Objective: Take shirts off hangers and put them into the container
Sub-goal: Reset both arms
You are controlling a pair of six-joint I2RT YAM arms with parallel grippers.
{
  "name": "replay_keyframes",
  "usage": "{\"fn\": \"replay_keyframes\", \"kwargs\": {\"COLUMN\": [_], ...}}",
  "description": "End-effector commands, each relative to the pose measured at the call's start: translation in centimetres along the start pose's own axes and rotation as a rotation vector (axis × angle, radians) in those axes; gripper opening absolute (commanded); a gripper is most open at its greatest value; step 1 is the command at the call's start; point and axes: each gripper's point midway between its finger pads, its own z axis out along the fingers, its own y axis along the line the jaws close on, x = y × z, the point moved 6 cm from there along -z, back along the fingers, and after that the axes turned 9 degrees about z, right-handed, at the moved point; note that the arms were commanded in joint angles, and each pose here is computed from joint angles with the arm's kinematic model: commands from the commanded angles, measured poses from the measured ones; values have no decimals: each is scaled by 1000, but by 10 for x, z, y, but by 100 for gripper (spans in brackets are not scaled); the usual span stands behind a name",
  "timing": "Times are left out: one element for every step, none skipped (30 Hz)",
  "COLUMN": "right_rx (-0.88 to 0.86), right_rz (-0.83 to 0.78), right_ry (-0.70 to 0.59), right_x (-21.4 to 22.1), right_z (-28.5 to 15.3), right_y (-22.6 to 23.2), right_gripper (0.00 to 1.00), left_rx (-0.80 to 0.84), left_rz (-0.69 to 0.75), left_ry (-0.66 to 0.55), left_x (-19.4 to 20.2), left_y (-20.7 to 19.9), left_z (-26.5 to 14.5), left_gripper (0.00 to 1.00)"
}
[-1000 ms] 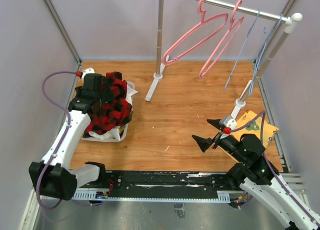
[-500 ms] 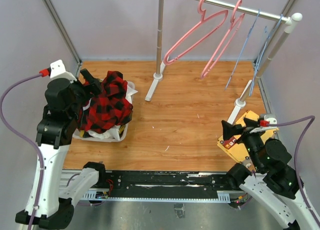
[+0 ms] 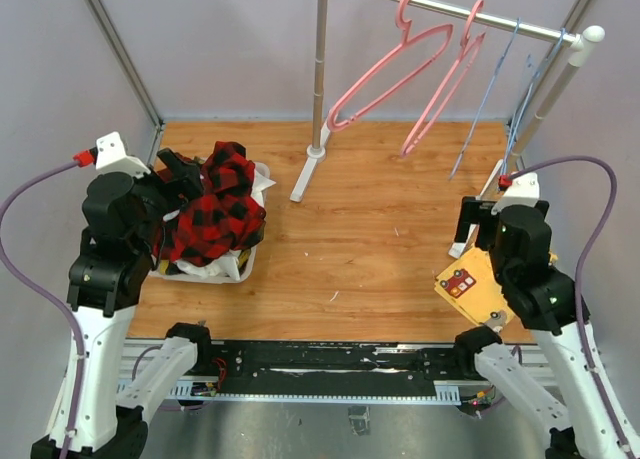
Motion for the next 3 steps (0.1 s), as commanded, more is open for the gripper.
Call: {"fn": "replay_keyframes", "kwargs": {"right_rx": [-252, -273, -285], "right_rz": [31, 42, 57], "right_ry": [79, 75, 61], "right_x": [2, 4, 6], "right_z": [-7, -8, -10], "right_y": [22, 23, 24], "right_gripper": [98, 98, 98], "left_rx": [27, 25, 30], "left_rz": [-29, -36, -34], "left_ry": [-26, -30, -32], "left_x": [-3, -3, -4], "left_y": [-1, 0, 0], "left_z": [-10, -12, -14], "left_gripper": [100, 100, 100]}}
